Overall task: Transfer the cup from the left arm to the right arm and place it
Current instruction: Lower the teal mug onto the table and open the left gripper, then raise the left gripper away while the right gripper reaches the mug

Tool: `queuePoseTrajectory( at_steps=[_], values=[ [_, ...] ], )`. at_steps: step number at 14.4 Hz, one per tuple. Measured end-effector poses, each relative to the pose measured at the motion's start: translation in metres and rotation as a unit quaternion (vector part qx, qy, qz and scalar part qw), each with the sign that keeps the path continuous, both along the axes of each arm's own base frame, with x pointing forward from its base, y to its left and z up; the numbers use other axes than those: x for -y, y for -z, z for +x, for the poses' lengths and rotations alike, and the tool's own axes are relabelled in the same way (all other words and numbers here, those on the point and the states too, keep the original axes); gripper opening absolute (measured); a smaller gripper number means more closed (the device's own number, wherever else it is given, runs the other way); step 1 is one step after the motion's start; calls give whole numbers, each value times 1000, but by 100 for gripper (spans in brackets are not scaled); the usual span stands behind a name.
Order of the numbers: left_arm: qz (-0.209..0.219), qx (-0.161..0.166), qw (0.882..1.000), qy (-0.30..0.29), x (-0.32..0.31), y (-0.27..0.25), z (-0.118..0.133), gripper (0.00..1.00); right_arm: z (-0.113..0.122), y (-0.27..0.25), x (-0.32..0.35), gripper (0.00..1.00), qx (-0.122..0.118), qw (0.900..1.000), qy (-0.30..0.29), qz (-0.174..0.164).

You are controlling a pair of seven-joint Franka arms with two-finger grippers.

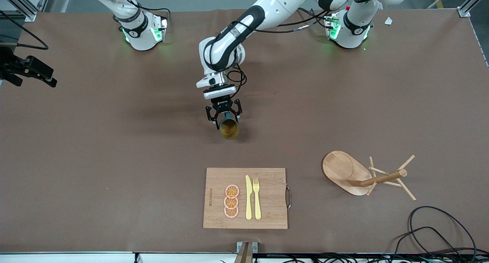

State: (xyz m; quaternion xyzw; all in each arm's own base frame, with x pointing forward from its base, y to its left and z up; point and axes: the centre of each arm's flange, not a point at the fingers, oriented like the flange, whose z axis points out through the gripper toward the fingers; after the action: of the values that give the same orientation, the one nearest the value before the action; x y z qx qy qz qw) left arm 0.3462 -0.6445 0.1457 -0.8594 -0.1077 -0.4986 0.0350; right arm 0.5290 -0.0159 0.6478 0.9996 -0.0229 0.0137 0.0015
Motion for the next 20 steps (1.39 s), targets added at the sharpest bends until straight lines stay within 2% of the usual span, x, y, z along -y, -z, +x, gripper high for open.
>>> queuePoseTrajectory(
  at_steps=[4, 9, 11, 12, 13, 15, 17, 20],
  values=[
    [26, 47, 998, 17, 2, 22, -22, 85, 0, 0, 0, 100, 0, 1000, 0, 0],
    [67, 94, 992, 44, -6, 54, -27, 85, 0, 0, 0, 100, 0, 1000, 0, 0],
    [73, 99, 991, 46, -6, 58, -31, 85, 0, 0, 0, 100, 0, 1000, 0, 0],
    [72, 99, 991, 46, -5, 58, -33, 89, 0, 0, 0, 100, 0, 1000, 0, 0],
    [68, 99, 992, 44, -5, 58, -35, 99, 0, 0, 0, 100, 0, 1000, 0, 0],
    [55, 84, 995, 15, -1, 58, -51, 100, 0, 0, 0, 100, 0, 1000, 0, 0],
    [42, 54, 997, -33, 9, 45, -83, 100, 0, 0, 0, 100, 0, 1000, 0, 0],
    [11, 9, 996, -89, 29, -12, -131, 100, 0, 0, -1, 100, 0, 1000, 0, 0]
  ],
)
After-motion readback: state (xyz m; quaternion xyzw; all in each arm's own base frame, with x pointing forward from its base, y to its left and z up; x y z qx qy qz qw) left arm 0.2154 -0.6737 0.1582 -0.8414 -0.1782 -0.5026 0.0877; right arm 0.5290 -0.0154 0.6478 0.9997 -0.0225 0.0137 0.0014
